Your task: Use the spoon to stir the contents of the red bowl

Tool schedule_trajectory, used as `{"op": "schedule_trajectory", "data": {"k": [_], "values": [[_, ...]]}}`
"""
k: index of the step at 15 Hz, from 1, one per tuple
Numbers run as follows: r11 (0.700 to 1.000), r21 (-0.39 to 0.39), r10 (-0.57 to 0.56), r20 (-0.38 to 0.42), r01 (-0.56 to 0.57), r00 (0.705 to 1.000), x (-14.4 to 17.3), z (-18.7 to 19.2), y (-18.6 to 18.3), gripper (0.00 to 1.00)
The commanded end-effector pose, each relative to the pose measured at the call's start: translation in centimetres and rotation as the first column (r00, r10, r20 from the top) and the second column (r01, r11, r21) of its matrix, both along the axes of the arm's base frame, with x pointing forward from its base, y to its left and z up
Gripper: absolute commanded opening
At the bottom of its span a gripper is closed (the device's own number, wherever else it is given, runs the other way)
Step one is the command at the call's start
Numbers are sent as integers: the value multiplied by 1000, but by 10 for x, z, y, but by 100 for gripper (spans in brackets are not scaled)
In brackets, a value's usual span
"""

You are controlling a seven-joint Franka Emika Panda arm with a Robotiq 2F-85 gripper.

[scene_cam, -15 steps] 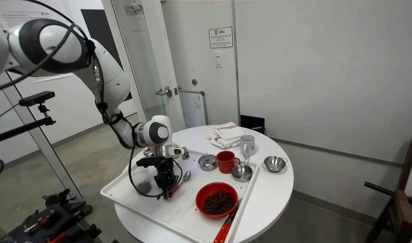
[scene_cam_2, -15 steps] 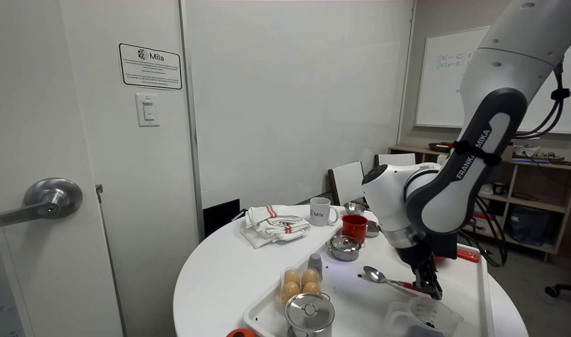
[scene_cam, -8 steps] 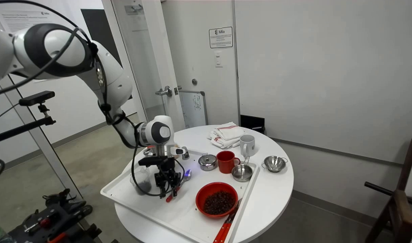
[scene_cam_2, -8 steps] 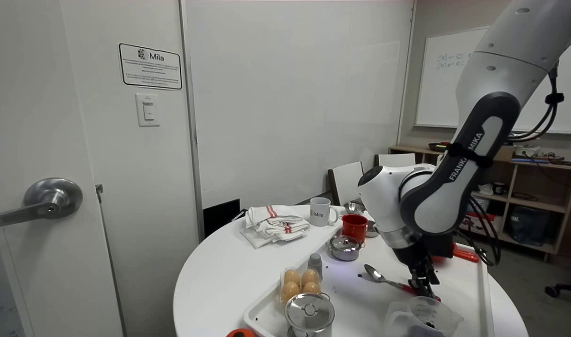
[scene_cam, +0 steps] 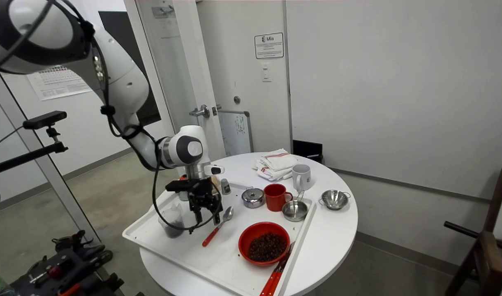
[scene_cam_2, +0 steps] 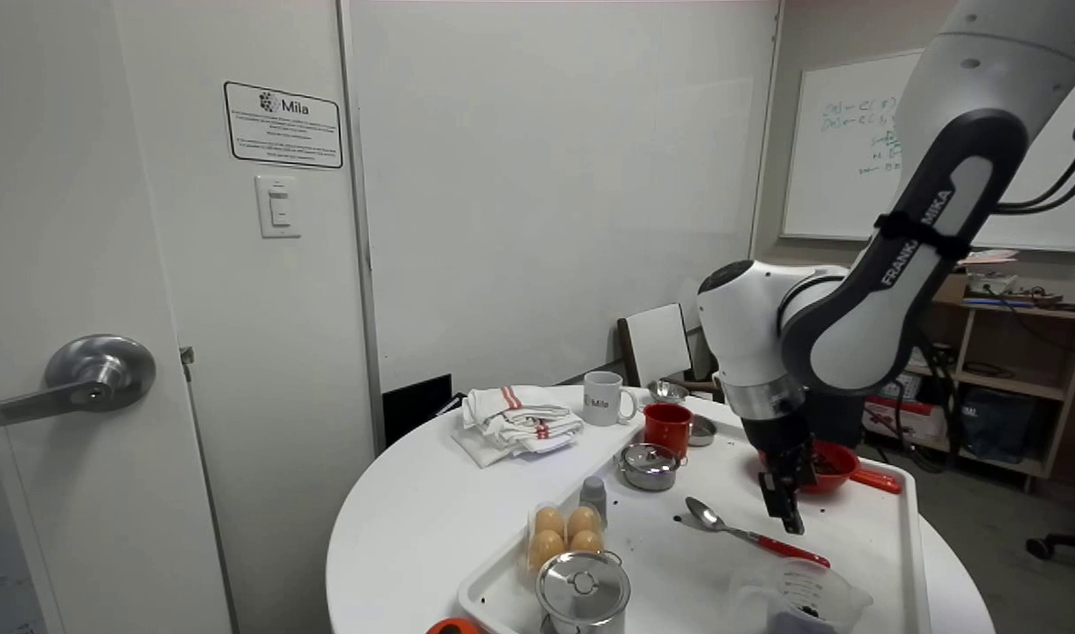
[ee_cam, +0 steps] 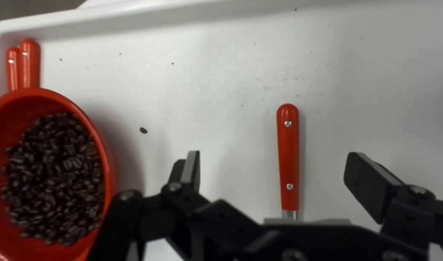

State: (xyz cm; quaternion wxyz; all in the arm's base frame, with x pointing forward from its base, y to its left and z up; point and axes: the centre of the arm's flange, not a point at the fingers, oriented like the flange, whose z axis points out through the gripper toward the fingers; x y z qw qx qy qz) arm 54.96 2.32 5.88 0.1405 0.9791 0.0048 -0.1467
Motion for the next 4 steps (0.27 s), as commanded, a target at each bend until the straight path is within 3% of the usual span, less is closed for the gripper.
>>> {"op": "schedule_trajectory", "data": {"k": [1,4], "values": [[1000,-8,-20,24,20,1000,-4,16,-2,100],[1000,-9,-23,35,23,999,-5,29,-2,100]]}}
